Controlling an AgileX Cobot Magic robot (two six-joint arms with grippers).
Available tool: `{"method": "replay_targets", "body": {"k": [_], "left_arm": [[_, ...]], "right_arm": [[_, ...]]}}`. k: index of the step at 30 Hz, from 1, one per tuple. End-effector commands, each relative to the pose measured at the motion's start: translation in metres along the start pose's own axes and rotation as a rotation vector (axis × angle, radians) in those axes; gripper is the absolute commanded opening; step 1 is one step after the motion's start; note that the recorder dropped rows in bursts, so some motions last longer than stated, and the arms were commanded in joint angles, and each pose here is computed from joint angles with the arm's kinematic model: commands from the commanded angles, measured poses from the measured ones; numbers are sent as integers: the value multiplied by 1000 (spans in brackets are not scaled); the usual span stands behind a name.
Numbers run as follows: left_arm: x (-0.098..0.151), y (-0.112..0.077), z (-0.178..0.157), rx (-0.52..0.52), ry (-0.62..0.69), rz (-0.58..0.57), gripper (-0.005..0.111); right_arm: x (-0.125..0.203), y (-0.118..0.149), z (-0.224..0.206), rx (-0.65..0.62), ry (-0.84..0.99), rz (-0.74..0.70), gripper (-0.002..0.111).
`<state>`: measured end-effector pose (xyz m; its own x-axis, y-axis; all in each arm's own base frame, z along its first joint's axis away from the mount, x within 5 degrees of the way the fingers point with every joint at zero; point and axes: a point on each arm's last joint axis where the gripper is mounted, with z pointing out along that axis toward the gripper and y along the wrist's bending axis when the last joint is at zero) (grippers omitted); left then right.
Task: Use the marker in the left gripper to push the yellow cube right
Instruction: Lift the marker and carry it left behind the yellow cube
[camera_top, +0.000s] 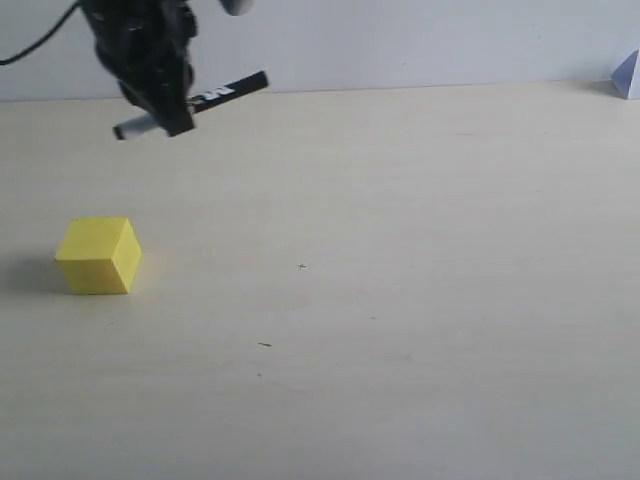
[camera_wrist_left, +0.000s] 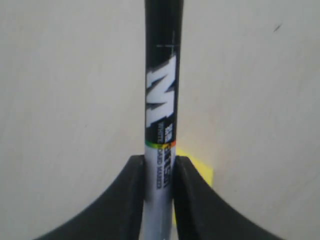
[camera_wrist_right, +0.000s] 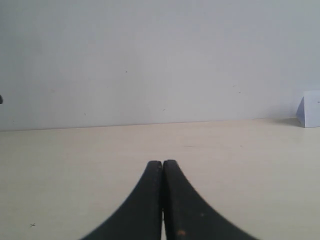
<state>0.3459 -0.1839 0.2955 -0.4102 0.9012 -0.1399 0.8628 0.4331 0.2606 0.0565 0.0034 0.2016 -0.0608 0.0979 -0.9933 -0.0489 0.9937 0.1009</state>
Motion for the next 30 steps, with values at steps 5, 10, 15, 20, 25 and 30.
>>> {"method": "replay_targets", "body": {"k": [5,10,15,20,25,30], "left_arm": [[89,68,31,-29,217,11,0],[131,96,46,28,259,63,0],[161,105,55,72,236,99,0],[189,111,71,65,261,61,0],[202,110,102,121,251,221,0],[223,103,125,129,157,241,0]], "right_arm": [[0,0,0,-1,-10,-2,0],[0,0,0,-1,-10,-2,0],[0,0,0,-1,-10,-2,0],[0,0,0,-1,-10,-2,0],[0,0,0,-1,-10,-2,0],[0,0,0,-1,-10,-2,0]]}}
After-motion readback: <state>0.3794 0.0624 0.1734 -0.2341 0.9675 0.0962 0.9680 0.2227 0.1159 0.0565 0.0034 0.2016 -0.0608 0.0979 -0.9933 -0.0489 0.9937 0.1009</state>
